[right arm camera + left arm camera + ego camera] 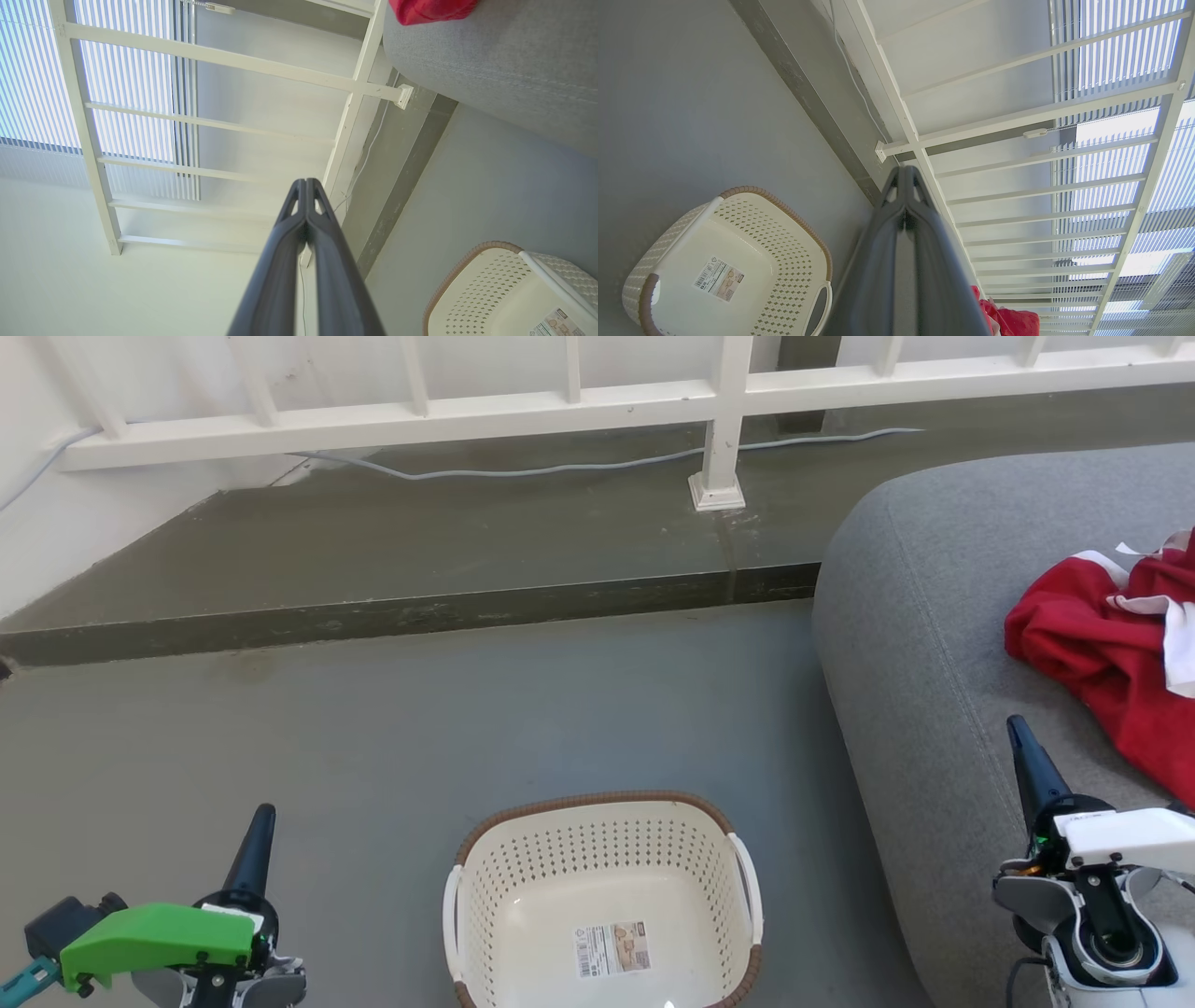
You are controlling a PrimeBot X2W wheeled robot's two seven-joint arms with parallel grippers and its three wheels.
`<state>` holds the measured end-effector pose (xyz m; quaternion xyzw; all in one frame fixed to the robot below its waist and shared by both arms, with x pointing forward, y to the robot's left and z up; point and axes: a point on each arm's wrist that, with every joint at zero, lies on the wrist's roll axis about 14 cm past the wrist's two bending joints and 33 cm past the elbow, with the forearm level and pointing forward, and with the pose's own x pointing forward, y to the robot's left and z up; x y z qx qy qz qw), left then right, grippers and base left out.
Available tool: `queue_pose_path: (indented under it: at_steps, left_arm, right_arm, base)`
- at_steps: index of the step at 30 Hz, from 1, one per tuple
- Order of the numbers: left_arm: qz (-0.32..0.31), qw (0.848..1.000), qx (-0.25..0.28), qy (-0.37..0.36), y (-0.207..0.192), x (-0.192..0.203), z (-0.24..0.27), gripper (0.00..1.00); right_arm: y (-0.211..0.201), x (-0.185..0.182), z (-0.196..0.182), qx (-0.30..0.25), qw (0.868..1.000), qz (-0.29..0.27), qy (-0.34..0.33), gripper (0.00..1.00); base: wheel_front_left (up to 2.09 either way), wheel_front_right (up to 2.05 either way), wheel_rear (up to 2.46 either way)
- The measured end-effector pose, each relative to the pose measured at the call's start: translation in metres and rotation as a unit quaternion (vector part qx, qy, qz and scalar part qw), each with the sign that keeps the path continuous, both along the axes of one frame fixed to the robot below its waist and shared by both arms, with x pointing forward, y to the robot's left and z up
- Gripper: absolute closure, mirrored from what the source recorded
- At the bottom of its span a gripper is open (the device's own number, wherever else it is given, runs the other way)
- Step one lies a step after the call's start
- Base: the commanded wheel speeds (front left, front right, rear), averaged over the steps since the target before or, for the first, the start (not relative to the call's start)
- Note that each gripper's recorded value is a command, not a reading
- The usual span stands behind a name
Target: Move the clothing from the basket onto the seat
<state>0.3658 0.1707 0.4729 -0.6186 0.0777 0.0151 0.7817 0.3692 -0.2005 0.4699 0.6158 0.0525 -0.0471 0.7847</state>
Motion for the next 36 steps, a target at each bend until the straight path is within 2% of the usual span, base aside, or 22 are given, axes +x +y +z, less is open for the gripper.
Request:
queue_pose_path:
  at_steps: [18, 36]
  left_arm:
    - [0.037, 0.993, -0.112, -0.010, 0.016, 0.004, 0.002, 1.00]
    - [0.037, 0.992, -0.118, -0.014, 0.014, 0.007, 0.004, 1.00]
  right_arm:
    - [-0.005, 0.003, 0.006, 0.120, 0.992, -0.023, -0.021, 1.00]
    - [-0.005, 0.003, 0.006, 0.124, 0.992, -0.025, -0.021, 1.00]
  base:
    - [0.00, 0.00, 0.00]
    - [0.00, 0.00, 0.00]
